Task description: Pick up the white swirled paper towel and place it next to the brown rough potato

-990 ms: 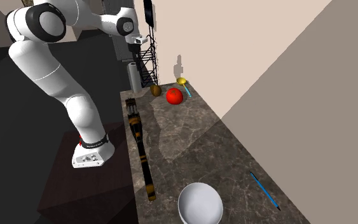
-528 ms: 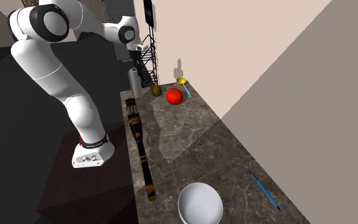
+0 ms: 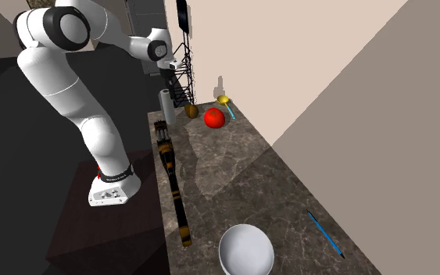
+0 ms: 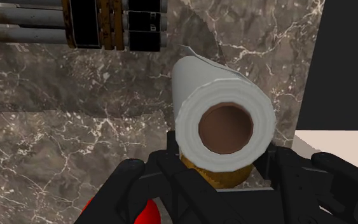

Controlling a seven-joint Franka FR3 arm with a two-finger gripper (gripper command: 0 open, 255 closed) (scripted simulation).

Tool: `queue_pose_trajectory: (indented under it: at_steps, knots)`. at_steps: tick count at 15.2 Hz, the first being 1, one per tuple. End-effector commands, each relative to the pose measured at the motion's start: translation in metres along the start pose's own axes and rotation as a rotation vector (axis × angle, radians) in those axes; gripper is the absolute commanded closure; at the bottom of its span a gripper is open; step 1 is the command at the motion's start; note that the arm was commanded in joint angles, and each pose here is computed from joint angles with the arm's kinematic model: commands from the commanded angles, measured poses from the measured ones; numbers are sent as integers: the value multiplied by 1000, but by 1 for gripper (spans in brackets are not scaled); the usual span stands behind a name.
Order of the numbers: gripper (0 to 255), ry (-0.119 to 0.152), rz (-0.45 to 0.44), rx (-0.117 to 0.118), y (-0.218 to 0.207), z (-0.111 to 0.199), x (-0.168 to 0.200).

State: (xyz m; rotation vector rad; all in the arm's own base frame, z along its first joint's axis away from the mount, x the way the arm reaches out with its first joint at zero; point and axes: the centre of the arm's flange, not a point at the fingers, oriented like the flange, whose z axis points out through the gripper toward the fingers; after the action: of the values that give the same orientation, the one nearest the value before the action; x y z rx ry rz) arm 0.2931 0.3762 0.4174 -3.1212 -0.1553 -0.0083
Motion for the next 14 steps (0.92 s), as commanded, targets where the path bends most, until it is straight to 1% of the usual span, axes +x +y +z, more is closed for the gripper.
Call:
queue_pose_trajectory:
  at_steps: [1, 5, 6, 11, 14]
  knots:
    - [255, 0, 0, 0, 0, 1, 0]
    - [255, 0, 0, 0, 0, 1, 0]
    - [0, 0, 0, 0, 0, 1, 0]
    - [0, 0, 0, 0, 0, 1, 0]
    - [0, 0, 0, 0, 0, -39, 0]
